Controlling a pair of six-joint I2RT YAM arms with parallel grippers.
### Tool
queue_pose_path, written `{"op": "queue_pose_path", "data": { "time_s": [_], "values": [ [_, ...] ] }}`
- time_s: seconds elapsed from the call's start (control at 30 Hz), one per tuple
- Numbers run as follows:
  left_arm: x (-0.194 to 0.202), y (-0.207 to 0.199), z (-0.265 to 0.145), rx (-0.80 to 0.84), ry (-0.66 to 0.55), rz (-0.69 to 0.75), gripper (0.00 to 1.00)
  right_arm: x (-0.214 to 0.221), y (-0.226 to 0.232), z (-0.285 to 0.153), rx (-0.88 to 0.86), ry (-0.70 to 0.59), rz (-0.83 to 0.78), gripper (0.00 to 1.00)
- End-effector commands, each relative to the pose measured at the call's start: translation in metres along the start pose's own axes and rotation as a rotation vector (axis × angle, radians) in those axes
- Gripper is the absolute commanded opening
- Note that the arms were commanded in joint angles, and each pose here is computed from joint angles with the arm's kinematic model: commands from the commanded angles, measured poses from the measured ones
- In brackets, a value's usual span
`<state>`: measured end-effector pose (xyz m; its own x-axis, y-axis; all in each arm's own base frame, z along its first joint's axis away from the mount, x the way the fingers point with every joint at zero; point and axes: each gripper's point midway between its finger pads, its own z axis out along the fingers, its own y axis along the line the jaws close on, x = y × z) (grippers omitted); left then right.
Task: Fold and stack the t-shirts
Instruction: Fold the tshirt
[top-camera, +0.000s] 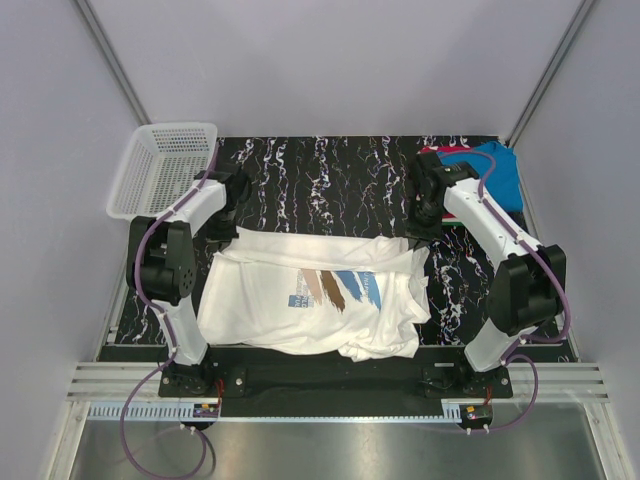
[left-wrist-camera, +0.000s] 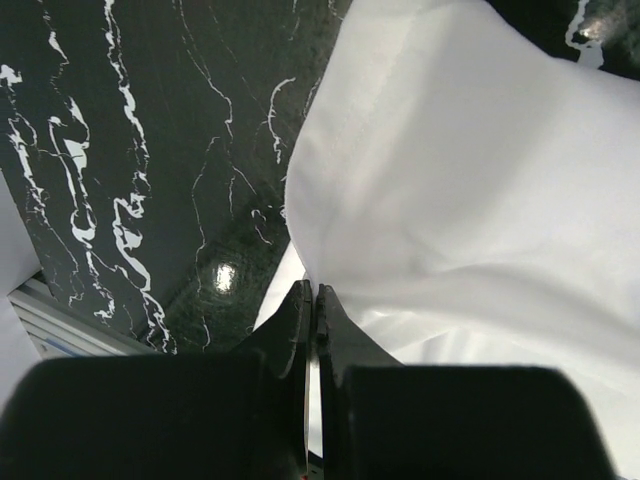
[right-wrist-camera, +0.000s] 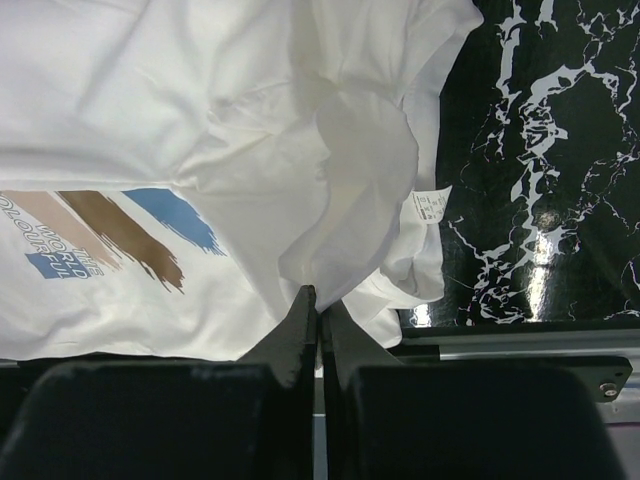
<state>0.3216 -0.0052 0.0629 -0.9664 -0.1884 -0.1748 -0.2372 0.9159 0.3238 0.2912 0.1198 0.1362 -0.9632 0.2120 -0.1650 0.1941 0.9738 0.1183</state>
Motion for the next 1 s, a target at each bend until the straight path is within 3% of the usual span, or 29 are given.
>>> {"op": "queue_pose_path", "data": {
  "time_s": [0.0, 0.73, 0.8, 0.87, 0.9, 0.97],
  "values": [
    [-0.005, 0.013, -0.006, -0.05, -0.044, -0.023, 0.0, 0.006, -0.001, -0.002, 0.004, -0.001, 0.002, 0.0],
    [0.017, 0.017, 0.002, -0.04, 0.008, -0.018, 0.0, 0.032, -0.013, 0.015, 0.05, 0.088, 0.03, 0.0],
    [0.018, 0.018, 0.002, -0.047, 0.01, -0.019, 0.17, 0.032, -0.015, 0.013, 0.059, 0.077, 0.034, 0.16],
    [0.017, 0.019, 0.0, -0.049, -0.001, -0.033, 0.24, 0.032, -0.015, 0.01, 0.056, 0.068, 0.041, 0.21],
    [0.016, 0.021, -0.002, -0.055, -0.01, -0.034, 0.36, 0.028, -0.018, 0.004, 0.068, 0.037, 0.043, 0.27],
    [0.011, 0.024, -0.008, -0.06, -0.039, -0.049, 0.43, 0.025, -0.021, -0.002, 0.084, 0.011, 0.044, 0.37]
  ]
}}
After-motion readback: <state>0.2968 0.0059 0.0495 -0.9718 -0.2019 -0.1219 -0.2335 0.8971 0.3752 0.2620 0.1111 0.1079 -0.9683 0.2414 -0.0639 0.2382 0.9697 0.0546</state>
